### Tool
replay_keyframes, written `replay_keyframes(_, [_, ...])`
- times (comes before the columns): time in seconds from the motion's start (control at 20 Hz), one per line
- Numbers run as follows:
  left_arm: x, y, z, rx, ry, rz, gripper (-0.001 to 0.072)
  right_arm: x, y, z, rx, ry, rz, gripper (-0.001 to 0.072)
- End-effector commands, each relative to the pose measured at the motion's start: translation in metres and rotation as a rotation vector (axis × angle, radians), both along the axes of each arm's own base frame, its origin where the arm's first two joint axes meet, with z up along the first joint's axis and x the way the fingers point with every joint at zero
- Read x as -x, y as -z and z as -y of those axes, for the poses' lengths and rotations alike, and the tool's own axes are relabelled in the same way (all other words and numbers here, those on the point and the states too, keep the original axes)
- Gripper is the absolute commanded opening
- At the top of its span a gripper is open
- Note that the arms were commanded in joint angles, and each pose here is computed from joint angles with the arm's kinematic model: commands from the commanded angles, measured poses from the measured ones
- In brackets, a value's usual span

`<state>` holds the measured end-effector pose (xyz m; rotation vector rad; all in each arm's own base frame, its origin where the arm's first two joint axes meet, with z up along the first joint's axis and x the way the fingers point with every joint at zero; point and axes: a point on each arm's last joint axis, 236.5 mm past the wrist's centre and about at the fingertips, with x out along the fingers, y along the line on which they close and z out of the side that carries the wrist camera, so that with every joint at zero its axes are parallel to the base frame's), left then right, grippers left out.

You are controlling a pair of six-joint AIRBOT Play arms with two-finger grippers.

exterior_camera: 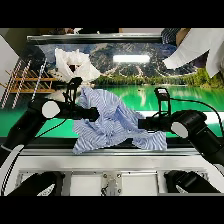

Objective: Fold the clothes and pants, and hang the long-sleeved shirts on hangers.

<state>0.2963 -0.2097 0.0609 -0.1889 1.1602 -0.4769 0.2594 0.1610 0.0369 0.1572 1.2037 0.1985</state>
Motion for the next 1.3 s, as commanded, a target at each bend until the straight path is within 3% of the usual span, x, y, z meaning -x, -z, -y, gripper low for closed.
replay_keyframes(0.0, [0.012, -0.028, 0.016, 0.093, 0.000, 0.040, 0.0669, 0.007, 0.004, -0.004, -0.005, 0.004, -0.015, 0.0010])
replay_keyframes(0.1, [0.033, -0.011, 0.036, 0.069, 0.053, -0.011, 0.0669, 0.007, 0.004, -0.004, -0.005, 0.004, -0.016, 0.0010])
replay_keyframes(0.25, [0.047, 0.049, 0.056, -0.144, 0.137, -0.030, 0.0670, 0.009, 0.005, -0.005, -0.016, 0.012, -0.027, 0.0011])
replay_keyframes(0.45, [0.043, 0.093, 0.096, -0.269, 0.226, -0.078, 0.0670, 0.011, 0.005, -0.006, -0.020, 0.014, -0.036, 0.0011])
replay_keyframes(0.65, [0.036, 0.128, 0.077, -0.429, 0.249, -0.134, 0.0670, 0.013, 0.006, -0.005, -0.015, 0.014, -0.044, 0.0011])
replay_keyframes(1.1, [0.066, 0.160, 0.061, -0.374, 0.225, -0.210, 0.0669, 0.015, 0.006, -0.004, -0.010, 0.014, -0.051, 0.0011])
replay_keyframes(1.15, [0.060, 0.158, 0.058, -0.362, 0.201, -0.205, 0.0646, 0.015, 0.006, -0.003, -0.010, 0.014, -0.051, 0.0010])
replay_keyframes(1.2, [0.053, 0.155, 0.058, -0.345, 0.180, -0.193, 0.0466, 0.015, 0.006, -0.004, -0.010, 0.014, -0.051, 0.0011])
replay_keyframes(1.25, [0.045, 0.153, 0.059, -0.323, 0.163, -0.172, 0.0378, 0.015, 0.006, -0.004, -0.010, 0.014, -0.051, 0.0011])
